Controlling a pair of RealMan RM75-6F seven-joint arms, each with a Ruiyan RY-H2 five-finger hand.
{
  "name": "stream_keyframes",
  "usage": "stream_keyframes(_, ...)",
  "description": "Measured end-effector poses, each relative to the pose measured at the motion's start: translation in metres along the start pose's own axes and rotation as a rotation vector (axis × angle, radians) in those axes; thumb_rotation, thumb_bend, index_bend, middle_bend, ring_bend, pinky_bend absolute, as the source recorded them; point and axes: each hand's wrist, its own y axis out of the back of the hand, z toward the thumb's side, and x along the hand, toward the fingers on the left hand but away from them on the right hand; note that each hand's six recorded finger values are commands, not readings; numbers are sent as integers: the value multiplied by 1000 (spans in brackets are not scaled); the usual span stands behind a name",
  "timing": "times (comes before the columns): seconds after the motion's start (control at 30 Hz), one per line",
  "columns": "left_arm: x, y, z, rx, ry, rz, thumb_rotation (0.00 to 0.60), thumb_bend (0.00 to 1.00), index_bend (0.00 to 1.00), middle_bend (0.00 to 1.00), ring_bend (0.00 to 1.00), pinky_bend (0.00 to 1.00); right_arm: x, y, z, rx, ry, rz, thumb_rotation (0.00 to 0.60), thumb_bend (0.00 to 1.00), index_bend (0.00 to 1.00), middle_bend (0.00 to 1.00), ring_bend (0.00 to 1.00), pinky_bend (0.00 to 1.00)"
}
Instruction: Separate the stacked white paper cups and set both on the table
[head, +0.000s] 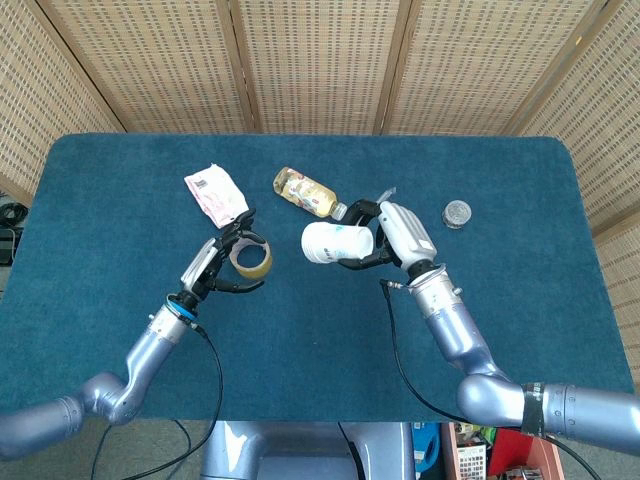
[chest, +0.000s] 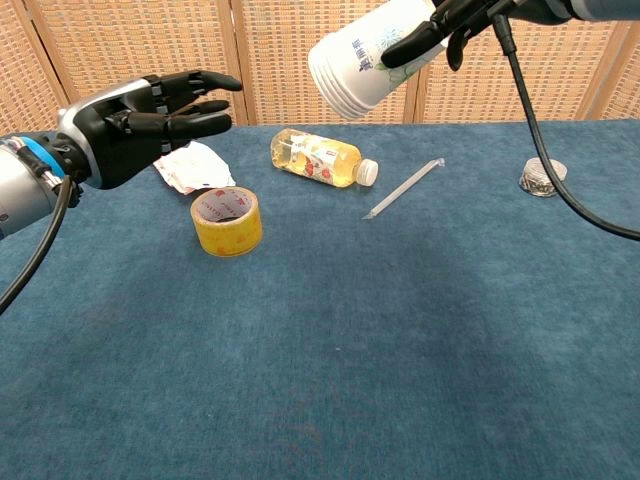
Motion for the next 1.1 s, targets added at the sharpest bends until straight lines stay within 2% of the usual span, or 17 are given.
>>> stream_keyframes(0.33, 14, -3, -3, -4, 10, -44, 600, 185, 417, 0, 0, 0, 1, -1, -1, 4, 3, 6, 600, 148, 697, 599, 448, 666)
stream_keyframes(0.57, 23, -17, -3, -33, -4, -66, 600, 184, 455, 0, 0, 0, 2, 0, -3, 11, 0, 9, 600, 148, 697, 599, 448, 666)
stream_keyframes(0.87, 31, -26, -1, -47, -24, -60, 600, 186, 483, 0, 0, 0, 3, -2, -5, 16, -2, 17, 600, 148, 698, 600, 449, 666)
stream_keyframes(1.1, 39, -36, -2, -47, -23, -68, 600, 223, 492, 0, 0, 0, 2, -5, -6, 24, -2, 22, 600, 148, 698, 600, 449, 666)
